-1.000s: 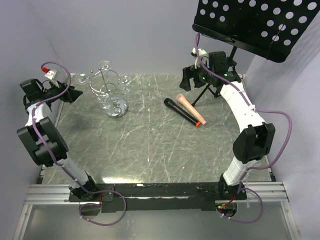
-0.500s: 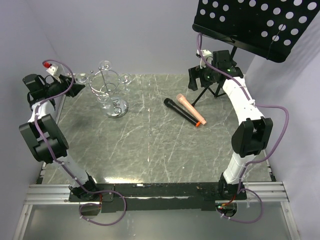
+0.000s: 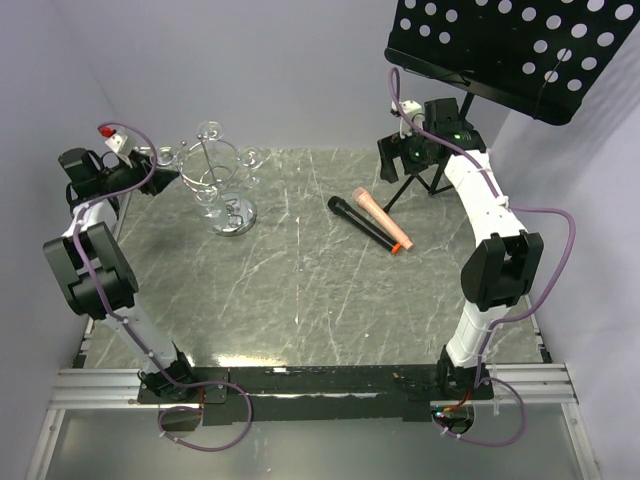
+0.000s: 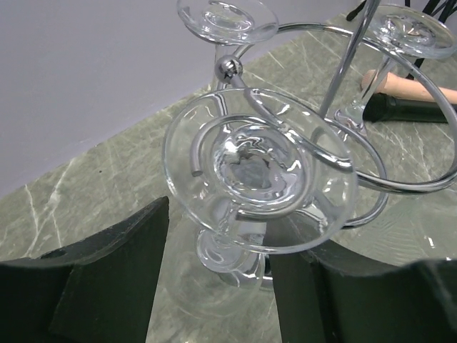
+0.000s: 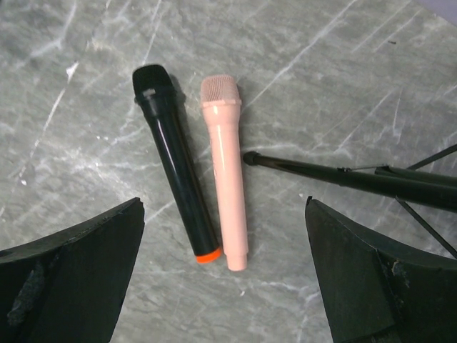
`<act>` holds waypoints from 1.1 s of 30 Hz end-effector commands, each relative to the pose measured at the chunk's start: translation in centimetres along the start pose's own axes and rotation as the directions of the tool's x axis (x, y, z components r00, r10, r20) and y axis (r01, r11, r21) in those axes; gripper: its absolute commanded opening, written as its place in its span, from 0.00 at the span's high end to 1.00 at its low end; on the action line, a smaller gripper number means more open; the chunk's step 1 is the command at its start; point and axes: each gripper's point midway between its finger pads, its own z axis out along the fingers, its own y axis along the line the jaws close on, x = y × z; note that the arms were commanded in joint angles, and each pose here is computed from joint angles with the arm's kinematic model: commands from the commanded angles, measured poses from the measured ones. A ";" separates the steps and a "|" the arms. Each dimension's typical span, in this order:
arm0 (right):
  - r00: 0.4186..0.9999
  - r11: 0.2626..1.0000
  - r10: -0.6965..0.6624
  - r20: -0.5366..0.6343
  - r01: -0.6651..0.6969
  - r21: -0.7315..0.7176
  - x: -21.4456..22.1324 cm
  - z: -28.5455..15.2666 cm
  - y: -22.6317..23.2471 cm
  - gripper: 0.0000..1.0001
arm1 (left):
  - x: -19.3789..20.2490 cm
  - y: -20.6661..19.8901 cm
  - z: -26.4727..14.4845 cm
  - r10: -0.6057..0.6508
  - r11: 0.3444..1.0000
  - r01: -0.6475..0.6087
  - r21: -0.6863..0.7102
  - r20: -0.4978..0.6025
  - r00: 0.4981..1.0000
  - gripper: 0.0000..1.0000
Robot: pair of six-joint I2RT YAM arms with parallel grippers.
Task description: Take the wine glass off the wine glass rack
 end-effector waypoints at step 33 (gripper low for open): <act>0.992 0.990 -0.128 -0.006 0.128 0.056 -1.7 -1.2 1.0 0.00 | 0.7 -0.2 0.3 0.056 0.995 -0.059 0.077 0.046 0.997 0.47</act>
